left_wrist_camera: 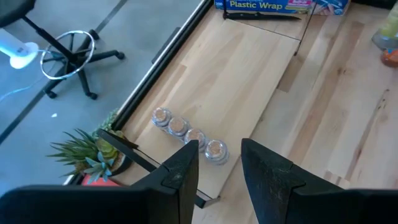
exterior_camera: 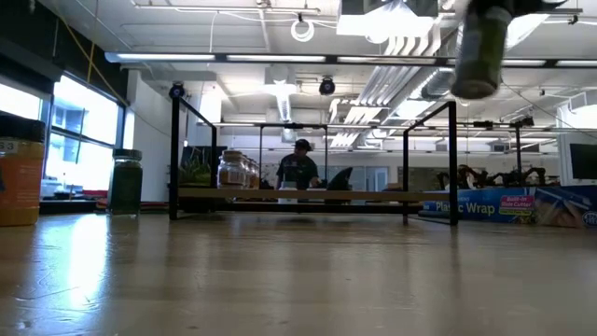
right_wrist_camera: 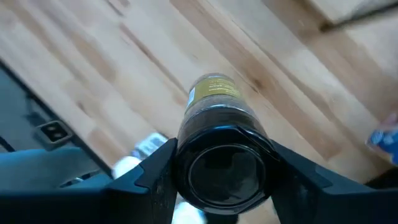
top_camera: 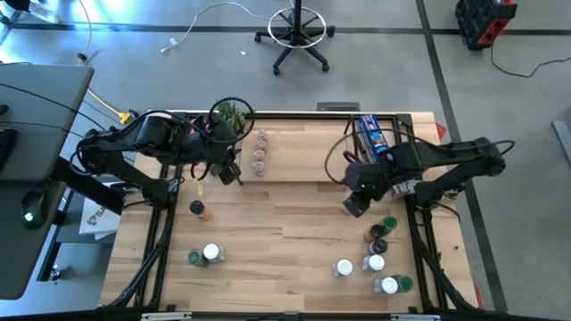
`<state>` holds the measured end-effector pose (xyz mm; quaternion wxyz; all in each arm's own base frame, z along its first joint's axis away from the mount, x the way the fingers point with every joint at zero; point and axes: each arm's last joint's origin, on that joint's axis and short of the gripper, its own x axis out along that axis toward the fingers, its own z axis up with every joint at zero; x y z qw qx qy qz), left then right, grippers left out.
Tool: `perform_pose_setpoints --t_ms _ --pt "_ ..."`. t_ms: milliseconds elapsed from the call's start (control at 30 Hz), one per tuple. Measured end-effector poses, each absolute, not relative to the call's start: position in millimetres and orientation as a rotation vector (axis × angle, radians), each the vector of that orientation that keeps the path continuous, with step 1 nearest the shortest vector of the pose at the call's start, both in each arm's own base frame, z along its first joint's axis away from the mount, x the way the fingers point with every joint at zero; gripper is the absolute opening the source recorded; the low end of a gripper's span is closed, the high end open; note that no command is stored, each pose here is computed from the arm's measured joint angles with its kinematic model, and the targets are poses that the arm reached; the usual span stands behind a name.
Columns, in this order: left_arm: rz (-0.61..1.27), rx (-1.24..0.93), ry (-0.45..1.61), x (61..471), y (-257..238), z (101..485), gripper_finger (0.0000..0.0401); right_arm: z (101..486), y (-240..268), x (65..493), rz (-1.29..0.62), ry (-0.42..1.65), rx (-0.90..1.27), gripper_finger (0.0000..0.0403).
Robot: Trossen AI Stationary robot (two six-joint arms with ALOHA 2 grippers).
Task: Shelf spices
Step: Put the black seasoning bottle on the shelf
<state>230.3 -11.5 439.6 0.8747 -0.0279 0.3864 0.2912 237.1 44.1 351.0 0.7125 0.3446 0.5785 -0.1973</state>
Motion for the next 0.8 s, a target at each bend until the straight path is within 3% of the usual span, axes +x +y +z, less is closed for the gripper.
perform_pose_setpoints --t_ms 367,800 --pt "0.603 -0.043 0.81 230.3 -11.4 439.8 0.0115 387.1 9.6 311.9 -0.503 1.245 0.669 0.0192" --pt "0.479 -0.118 0.752 221.1 -18.7 462.6 0.0115 332.7 -77.4 378.5 -0.59 1.356 0.536 0.0192"
